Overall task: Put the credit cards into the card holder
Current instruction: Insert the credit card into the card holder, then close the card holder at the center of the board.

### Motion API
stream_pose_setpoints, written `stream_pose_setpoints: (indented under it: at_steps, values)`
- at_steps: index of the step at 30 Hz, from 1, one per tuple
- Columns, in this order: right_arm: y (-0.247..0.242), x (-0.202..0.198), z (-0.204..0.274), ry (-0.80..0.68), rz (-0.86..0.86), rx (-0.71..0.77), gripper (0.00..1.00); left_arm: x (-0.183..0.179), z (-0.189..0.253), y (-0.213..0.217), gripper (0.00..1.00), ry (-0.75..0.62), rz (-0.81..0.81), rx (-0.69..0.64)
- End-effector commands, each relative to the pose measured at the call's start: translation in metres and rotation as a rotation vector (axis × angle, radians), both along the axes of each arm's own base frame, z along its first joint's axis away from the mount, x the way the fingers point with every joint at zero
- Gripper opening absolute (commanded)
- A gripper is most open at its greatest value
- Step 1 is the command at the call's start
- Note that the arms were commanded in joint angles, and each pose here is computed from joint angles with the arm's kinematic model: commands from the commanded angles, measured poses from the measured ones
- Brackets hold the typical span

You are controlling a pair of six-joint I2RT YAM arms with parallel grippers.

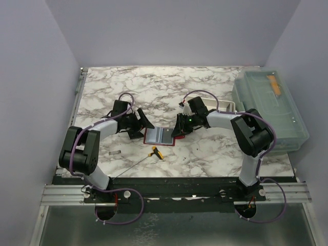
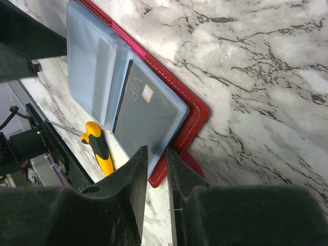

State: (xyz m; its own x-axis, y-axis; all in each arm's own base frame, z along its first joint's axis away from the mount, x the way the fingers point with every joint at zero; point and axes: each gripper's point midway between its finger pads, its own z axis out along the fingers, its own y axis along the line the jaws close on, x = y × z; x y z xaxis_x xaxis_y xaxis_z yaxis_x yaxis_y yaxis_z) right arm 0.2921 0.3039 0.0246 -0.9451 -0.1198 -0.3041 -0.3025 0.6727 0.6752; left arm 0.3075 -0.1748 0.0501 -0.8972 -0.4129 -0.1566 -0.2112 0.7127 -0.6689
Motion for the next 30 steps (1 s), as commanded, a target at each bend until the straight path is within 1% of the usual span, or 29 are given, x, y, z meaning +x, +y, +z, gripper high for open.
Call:
stream_pose_setpoints:
  at_steps: [1,5,7,10,13,16,17,18,20,23,24,26,27,29,30]
  values:
    - [-0.006,-0.006,-0.027,0.036,0.002,-0.051,0.25,-0.009,0.013,-0.03,0.83,0.005,-0.052,-0.202]
    - [-0.002,-0.007,-0.027,0.045,0.005,-0.028,0.25,-0.008,0.049,-0.043,0.8,-0.055,-0.058,-0.326]
    - [-0.001,-0.008,-0.028,0.051,0.007,-0.021,0.25,-0.006,0.067,-0.047,0.79,-0.081,-0.061,-0.361]
    - [0.0,-0.009,-0.029,0.059,0.004,-0.017,0.25,-0.007,0.093,-0.059,0.79,-0.123,-0.091,-0.394]
    - [0.001,-0.008,-0.026,0.057,-0.005,-0.018,0.25,-0.009,0.104,-0.079,0.79,-0.126,-0.13,-0.416]
    - [-0.002,-0.004,-0.016,0.052,-0.04,-0.044,0.26,-0.013,0.098,-0.103,0.79,-0.11,-0.179,-0.412]
    - [-0.007,-0.001,-0.013,0.051,-0.069,-0.077,0.29,-0.014,0.093,-0.11,0.79,-0.099,-0.193,-0.408]
    - [-0.016,0.004,-0.011,0.039,-0.111,-0.126,0.34,-0.015,0.086,-0.115,0.79,-0.087,-0.202,-0.401]
    - [-0.03,0.007,0.001,0.017,-0.16,-0.174,0.4,-0.015,0.07,-0.122,0.78,-0.059,-0.209,-0.393]
    - [-0.052,0.007,0.018,0.006,-0.201,-0.207,0.45,-0.016,0.053,-0.126,0.77,-0.027,-0.216,-0.395]
    - [-0.056,0.008,0.025,-0.013,-0.208,-0.215,0.46,-0.016,0.053,-0.128,0.76,-0.028,-0.223,-0.4]
    - [-0.061,0.007,0.035,-0.039,-0.208,-0.225,0.49,-0.016,0.066,-0.129,0.76,-0.072,-0.243,-0.41]
    - [-0.056,0.0,0.044,-0.044,-0.162,-0.186,0.53,-0.014,0.086,-0.114,0.79,-0.149,-0.252,-0.341]
    - [-0.051,-0.003,0.044,-0.038,-0.138,-0.151,0.56,-0.013,0.089,-0.096,0.82,-0.166,-0.24,-0.276]
    - [-0.046,-0.003,0.045,-0.036,-0.123,-0.121,0.59,-0.01,0.087,-0.081,0.84,-0.162,-0.214,-0.244]
